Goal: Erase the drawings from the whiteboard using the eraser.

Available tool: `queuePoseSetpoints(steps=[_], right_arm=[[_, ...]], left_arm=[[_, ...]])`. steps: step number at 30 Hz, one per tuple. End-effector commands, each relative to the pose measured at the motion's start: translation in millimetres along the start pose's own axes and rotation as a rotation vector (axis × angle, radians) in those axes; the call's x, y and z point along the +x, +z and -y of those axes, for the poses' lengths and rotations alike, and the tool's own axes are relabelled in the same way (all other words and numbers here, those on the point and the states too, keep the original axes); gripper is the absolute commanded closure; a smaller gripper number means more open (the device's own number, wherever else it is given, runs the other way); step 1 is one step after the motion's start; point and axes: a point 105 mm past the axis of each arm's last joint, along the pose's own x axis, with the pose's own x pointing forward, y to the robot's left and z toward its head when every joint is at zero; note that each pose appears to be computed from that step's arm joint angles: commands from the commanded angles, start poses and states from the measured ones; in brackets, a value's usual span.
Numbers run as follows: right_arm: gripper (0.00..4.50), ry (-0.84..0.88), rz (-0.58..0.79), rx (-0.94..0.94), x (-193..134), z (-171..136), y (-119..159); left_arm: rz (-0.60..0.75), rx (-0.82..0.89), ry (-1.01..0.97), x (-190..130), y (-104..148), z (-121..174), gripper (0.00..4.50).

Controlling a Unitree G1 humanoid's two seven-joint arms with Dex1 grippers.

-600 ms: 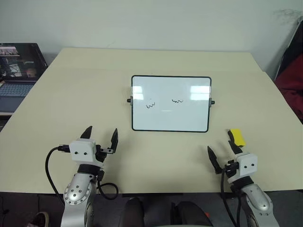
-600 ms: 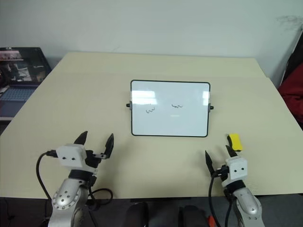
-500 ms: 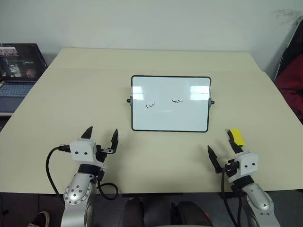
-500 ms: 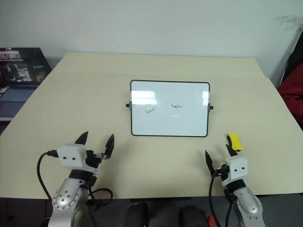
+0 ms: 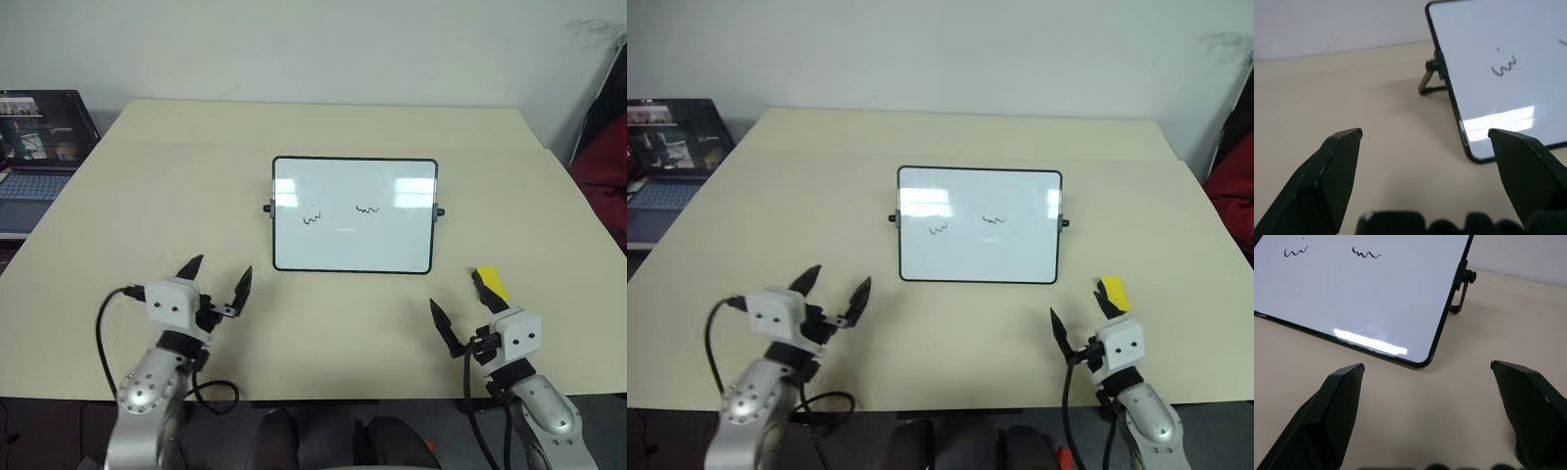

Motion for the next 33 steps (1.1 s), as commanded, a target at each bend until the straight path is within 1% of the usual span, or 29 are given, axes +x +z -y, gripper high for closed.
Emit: queuePoseSetpoints(steps=[1,2,4,6,9,11,12,14,17,22,24,26,28,33], right_arm=[[0.01,-0.033,0.064,-0.055,5,6,21],[0.01,-0.071,0.059,-0.06,6,12,24],[0.01,-0.143,0.037,-0.037,6,24,30],[0.01,-0.179,0.005,-0.004,6,27,30],[0.01,-0.222,-0.003,0.029,6,39,33],[0.01,-0.25,0.008,0.056,10,52,40],[0.01,-0.253,-0.026,0.053,12,59,39],[0.01,-0.265,-0.059,0.064,14,69,40],[0.01,-0.284,-0.149,0.107,16,80,38],[0.01,-0.229,-0.352,0.184,18,83,25],[0.01,-0.219,-0.382,0.225,21,84,26],[0.01,-0.195,-0.406,0.227,24,84,29],[0.01,-0.208,-0.427,0.238,26,87,29],[0.01,-0.202,-0.507,0.216,27,89,18]], left_arm=[[0.063,-0.005,-0.06,8,34,-6,0.0],[0.091,0.002,-0.101,14,46,-4,0.0],[0.129,-0.017,-0.251,24,69,9,0.0],[0.137,-0.024,-0.35,28,77,15,0.0],[0.12,-0.008,-0.546,31,83,34,0.0],[0.096,0.009,-0.735,26,86,55,0.0],[0.08,0.019,-0.837,22,88,67,0.0],[0.046,0.033,-0.973,15,87,78,0.0],[0.009,0.023,-1.11,8,82,86,0.0],[-0.012,0.045,-1.278,4,79,94,0.0],[-0.006,0.046,-1.311,5,81,96,0.0],[0.002,0.057,-1.339,6,82,99,0.0],[0.005,0.066,-1.339,10,82,101,0.0],[0.027,0.09,-1.35,14,81,107,0.0]])
